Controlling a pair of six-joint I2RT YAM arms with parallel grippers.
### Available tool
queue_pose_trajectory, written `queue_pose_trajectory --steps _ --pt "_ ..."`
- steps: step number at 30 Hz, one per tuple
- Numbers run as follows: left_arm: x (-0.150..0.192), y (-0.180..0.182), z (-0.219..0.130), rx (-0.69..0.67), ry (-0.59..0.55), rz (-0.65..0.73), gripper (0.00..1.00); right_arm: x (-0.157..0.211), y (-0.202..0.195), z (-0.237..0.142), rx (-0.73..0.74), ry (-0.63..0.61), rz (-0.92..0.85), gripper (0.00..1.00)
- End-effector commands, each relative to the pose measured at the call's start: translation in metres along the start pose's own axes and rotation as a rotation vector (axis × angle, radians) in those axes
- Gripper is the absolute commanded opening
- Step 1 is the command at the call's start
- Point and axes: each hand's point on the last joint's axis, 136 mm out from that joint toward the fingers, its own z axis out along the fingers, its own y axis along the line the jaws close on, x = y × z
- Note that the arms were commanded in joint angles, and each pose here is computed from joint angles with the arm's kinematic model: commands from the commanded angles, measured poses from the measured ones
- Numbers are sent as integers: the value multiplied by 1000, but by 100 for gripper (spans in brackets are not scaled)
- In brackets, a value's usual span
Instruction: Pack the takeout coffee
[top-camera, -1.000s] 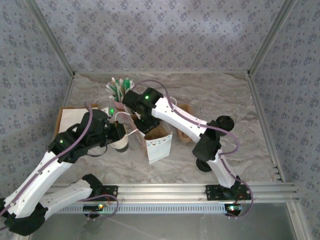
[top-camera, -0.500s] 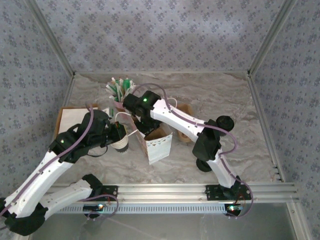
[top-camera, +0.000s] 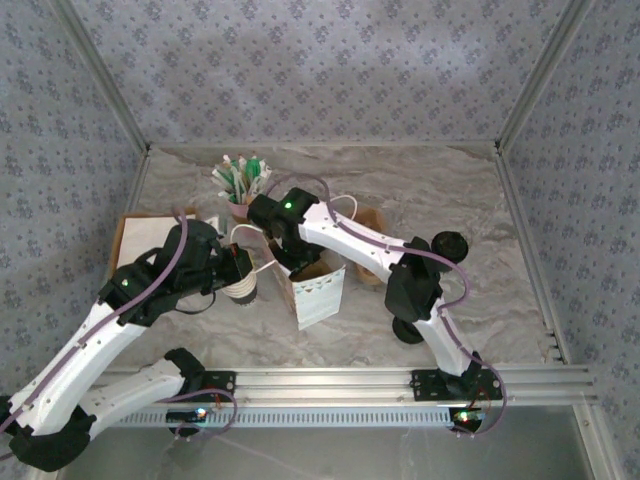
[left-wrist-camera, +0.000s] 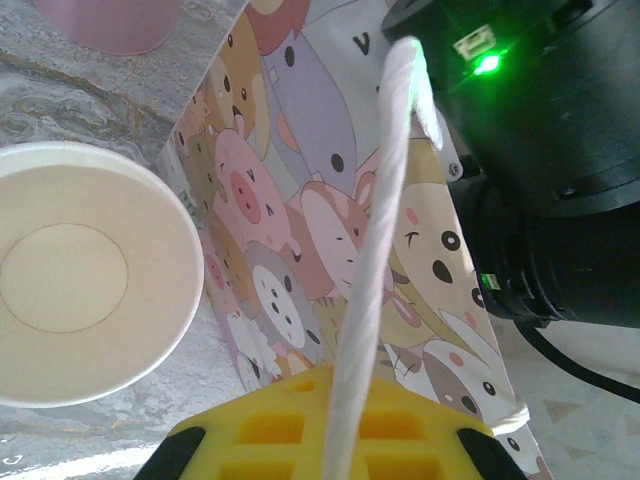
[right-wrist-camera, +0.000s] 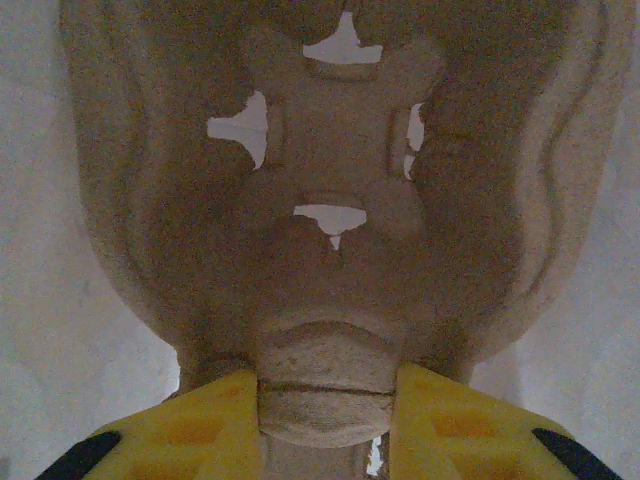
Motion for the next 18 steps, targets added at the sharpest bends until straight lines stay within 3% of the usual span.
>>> queue_pose_trajectory --steps 1,18 --pt "-3 -3 -4 25 -16 -10 2 3 0 -4 -15 -5 21 33" --pt "-3 -3 -3 20 -16 -9 2 8 -1 4 -17 -4 26 34"
